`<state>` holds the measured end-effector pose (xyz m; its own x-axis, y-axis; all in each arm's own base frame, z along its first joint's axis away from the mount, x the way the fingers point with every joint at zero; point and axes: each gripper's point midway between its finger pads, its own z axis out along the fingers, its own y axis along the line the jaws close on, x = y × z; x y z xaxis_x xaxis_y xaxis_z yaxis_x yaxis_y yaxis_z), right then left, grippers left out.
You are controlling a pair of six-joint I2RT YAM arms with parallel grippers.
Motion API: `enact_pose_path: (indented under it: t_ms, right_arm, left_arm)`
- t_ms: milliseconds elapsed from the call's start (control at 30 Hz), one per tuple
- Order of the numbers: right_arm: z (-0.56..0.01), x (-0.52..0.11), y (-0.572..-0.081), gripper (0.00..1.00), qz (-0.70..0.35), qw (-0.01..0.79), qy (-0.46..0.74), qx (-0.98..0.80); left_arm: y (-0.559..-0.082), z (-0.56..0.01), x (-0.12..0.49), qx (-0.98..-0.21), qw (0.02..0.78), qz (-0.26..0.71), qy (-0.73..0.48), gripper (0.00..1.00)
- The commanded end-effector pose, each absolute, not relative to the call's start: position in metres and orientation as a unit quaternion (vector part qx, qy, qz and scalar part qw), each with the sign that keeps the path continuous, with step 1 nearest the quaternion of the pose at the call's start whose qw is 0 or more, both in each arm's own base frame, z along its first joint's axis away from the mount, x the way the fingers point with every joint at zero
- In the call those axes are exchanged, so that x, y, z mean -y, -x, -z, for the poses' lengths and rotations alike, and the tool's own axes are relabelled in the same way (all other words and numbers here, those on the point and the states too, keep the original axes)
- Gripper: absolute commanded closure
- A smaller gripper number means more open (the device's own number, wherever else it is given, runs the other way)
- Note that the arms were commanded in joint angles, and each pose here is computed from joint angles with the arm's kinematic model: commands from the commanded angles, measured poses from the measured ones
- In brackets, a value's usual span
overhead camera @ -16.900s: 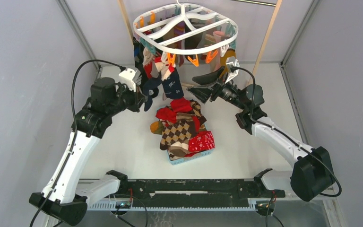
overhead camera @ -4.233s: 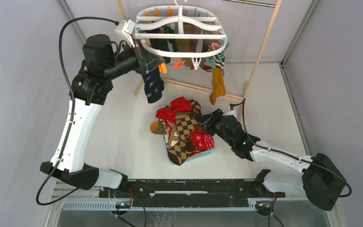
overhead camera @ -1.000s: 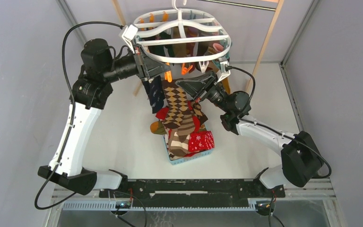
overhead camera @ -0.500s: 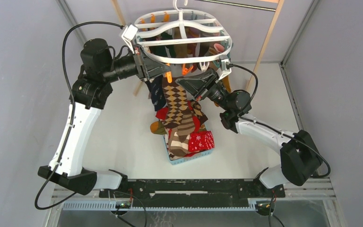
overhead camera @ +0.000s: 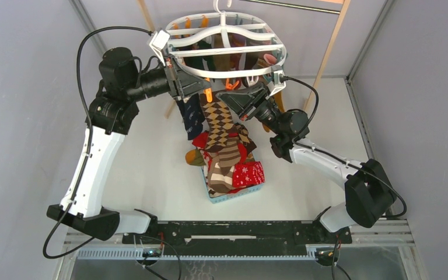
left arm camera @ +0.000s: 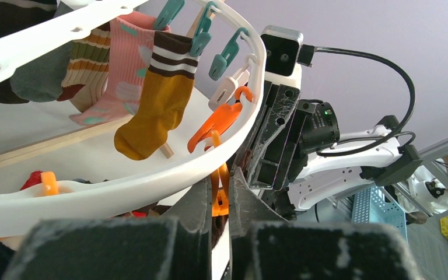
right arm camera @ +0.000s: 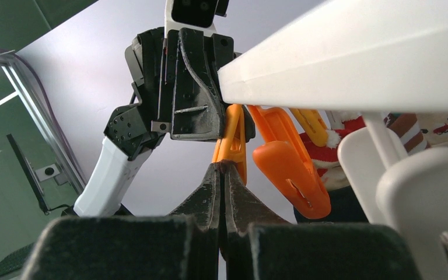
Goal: Clip the socks to the hanger
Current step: Clamp the sock onto the hanger.
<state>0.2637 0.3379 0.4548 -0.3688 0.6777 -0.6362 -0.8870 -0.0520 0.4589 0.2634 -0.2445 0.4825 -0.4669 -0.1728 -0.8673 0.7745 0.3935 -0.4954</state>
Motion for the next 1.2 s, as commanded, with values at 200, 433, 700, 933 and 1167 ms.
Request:
enact_pose_path:
  t_ms: [200, 433, 700, 933, 1167]
  right_arm:
    - [-0.481, -0.333, -0.258, 1.0, -0.719, 0.567, 0.117, -0.383]
    - [-0.484, -0.331, -0.258, 1.0, -0.719, 0.57, 0.114, -0.381]
    - [-0.486, -0.329, -0.258, 1.0, -0.719, 0.569, 0.112, -0.382]
    - [-0.483, -0.33, -0.259, 1.0, -0.723, 0.561, 0.109, -0.388]
    - [-0.482, -0.33, -0.259, 1.0, -0.727, 0.552, 0.108, -0.394]
  left_arm:
    - [-0.242, -0.493, 0.245, -0.67, 0.465, 0.525, -0.244, 0.69]
    - [-0.243, -0.491, 0.243, -0.671, 0.47, 0.52, -0.243, 0.63]
    - [-0.243, -0.487, 0.242, -0.677, 0.469, 0.515, -0.239, 0.3]
    - [-0.244, -0.468, 0.234, -0.691, 0.473, 0.491, -0.239, 0.14]
    - [-0.252, -0.429, 0.231, -0.713, 0.463, 0.468, -0.242, 0.21]
